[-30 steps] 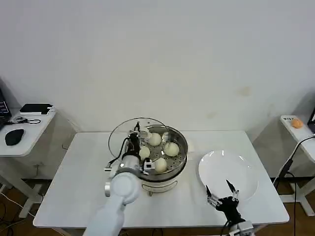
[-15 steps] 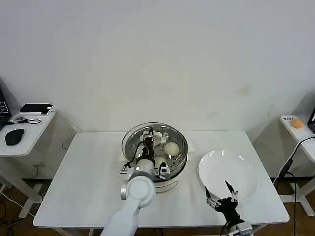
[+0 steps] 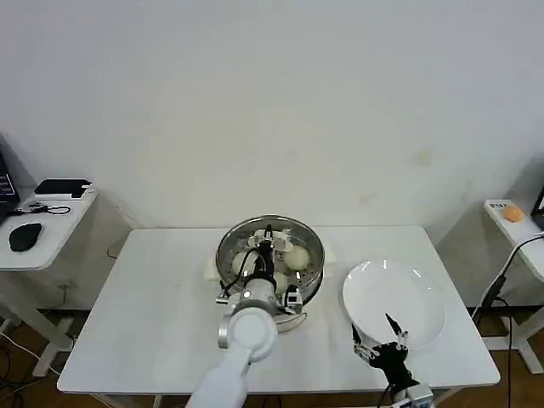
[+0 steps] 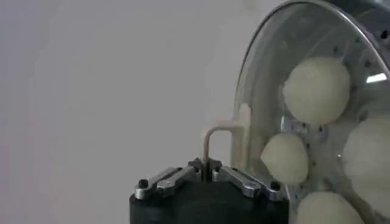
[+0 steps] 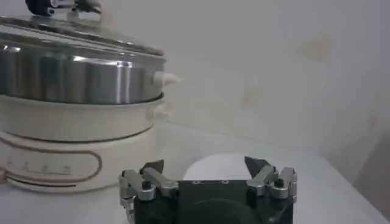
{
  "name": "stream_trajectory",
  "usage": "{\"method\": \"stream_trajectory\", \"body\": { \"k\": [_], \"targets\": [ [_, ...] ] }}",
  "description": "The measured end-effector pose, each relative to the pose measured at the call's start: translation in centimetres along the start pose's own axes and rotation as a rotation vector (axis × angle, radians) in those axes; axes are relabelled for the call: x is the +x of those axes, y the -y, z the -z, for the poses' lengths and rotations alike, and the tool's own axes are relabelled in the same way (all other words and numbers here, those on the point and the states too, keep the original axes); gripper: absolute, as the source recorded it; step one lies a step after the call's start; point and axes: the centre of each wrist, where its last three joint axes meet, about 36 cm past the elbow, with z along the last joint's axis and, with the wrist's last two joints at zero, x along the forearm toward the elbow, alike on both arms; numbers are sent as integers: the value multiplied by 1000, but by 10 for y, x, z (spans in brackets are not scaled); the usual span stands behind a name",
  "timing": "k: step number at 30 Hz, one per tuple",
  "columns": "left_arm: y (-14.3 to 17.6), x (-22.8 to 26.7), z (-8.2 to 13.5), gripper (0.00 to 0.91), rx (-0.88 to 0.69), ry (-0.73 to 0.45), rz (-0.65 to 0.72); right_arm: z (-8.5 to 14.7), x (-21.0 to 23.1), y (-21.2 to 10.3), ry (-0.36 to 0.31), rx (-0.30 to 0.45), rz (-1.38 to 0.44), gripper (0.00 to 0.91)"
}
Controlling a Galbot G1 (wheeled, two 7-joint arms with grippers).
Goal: Take steamed baozi put them in steamer then cover it.
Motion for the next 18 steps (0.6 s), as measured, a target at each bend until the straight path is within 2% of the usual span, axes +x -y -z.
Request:
{"method": "stream_trajectory", "body": {
  "k": [10, 11, 18],
  "targets": [
    [3, -3, 2, 0, 2, -3, -4, -1, 0, 0, -2, 3, 7, 907],
    [4, -3, 3, 907, 3, -3, -5, -1, 0, 0, -2, 3, 9, 907],
    [4, 2, 6, 907, 25, 6, 2, -1, -1, -1, -3, 3, 20, 907]
  ]
}}
